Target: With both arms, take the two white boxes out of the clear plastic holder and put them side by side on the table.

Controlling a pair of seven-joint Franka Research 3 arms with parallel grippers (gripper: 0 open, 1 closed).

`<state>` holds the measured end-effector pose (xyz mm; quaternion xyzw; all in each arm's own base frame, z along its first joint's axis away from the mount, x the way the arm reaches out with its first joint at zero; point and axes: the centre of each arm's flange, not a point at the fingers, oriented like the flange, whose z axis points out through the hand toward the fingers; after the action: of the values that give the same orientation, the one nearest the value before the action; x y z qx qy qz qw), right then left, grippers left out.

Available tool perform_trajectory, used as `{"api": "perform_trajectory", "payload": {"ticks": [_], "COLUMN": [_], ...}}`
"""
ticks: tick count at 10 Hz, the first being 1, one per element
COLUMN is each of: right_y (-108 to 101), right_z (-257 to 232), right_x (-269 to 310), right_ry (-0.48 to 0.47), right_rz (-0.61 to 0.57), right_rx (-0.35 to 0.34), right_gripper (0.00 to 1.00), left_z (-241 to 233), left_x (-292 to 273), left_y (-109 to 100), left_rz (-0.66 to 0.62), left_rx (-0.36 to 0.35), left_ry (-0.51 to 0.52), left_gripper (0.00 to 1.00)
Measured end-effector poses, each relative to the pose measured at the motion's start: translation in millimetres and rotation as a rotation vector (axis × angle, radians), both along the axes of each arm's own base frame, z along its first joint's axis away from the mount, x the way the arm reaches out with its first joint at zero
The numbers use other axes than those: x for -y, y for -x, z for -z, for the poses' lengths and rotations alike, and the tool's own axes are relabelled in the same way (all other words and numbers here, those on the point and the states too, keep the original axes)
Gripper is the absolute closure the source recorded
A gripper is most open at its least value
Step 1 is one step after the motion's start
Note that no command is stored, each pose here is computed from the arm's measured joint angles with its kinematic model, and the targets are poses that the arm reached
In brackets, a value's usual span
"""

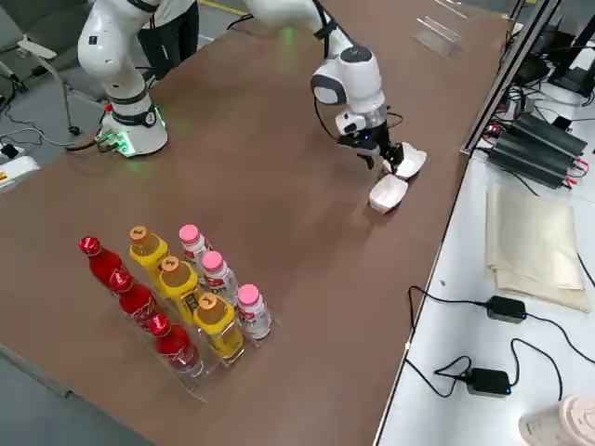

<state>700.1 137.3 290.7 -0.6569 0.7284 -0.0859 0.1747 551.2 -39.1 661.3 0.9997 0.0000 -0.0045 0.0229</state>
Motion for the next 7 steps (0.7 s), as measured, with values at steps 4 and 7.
{"api": "perform_trajectory", "payload": {"ticks": [4, 7], "right_y": [6.4, 13.3], "right_z": [-65.8, -73.7], "right_x": [21.6, -28.2], "right_ry": [0.125, 0.259], "right_rz": [-0.381, -0.797], "right_rx": [-0.041, 0.016], "right_gripper": [0.00, 0.00], "left_z": [-0.7, -0.2], "left_x": [0.6, 1.5], "left_y": [0.5, 1.3], "left_rz": [0.001, 0.003], "left_rx": [0.000, -0.007], "left_ry": [0.001, 0.001], "left_gripper": [0.00, 0.00]}}
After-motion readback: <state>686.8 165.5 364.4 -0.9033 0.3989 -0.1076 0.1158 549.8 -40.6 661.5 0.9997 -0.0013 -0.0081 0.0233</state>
